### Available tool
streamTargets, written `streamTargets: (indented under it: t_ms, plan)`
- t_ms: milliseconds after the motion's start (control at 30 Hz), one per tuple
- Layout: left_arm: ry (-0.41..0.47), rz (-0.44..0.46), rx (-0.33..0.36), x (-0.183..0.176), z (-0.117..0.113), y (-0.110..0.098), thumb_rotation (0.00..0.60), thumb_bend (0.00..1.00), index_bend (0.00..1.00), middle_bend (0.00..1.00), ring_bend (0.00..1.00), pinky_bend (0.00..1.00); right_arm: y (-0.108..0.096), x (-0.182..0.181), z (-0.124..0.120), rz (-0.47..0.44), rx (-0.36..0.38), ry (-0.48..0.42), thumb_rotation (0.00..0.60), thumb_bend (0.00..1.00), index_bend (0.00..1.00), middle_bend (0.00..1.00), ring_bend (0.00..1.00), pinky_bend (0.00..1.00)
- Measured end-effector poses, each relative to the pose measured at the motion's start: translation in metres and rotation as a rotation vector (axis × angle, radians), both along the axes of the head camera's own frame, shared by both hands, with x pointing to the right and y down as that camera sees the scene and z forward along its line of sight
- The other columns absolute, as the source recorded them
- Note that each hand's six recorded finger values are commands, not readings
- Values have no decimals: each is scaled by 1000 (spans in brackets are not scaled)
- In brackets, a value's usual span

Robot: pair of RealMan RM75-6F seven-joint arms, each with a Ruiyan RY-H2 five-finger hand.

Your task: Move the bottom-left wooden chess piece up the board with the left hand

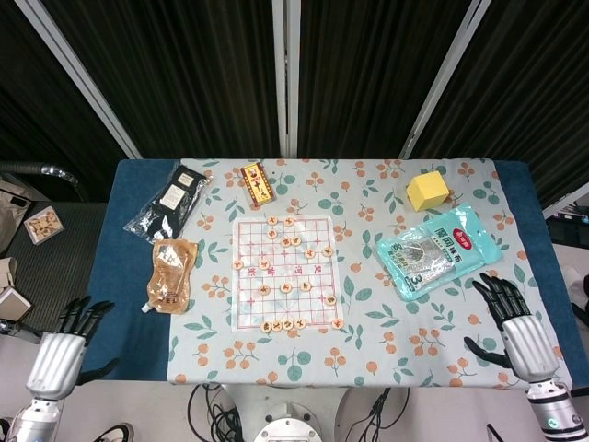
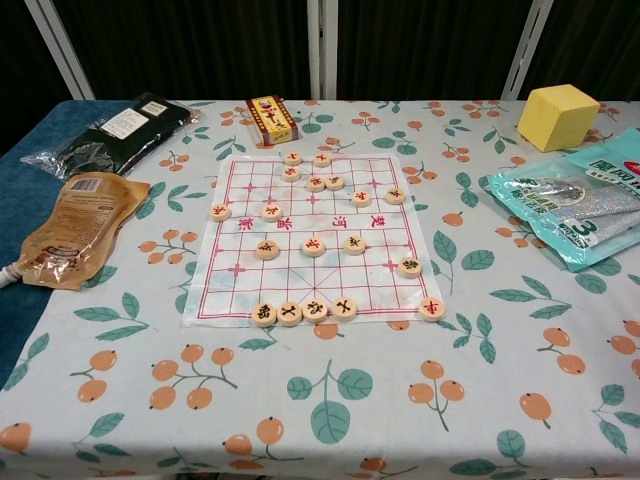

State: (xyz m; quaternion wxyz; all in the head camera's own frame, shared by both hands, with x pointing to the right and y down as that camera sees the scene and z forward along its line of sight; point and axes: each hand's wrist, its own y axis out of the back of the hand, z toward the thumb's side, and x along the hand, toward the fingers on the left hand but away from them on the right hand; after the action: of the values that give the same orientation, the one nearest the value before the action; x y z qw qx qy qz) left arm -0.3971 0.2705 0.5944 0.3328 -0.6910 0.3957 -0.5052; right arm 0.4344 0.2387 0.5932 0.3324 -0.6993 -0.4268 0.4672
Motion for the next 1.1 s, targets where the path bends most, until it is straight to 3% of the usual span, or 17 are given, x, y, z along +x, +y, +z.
streamTargets:
  t_ms: [400, 800, 1100]
  plan:
    - [136, 181, -123, 84, 40, -27, 600, 131, 164, 135, 0, 47, -3, 10, 1, 15, -4, 14, 600, 151, 0, 0, 0, 0]
    - [235, 230, -261, 166, 89, -28, 600, 142, 211, 135, 0, 48, -7, 19, -7, 37, 14, 20, 600, 150, 0, 0, 0, 0]
    - [285, 244, -288, 194, 109, -31, 600, 156, 236, 135, 0, 49, -9, 26, -11, 46, 15, 30, 600, 150, 0, 0, 0, 0]
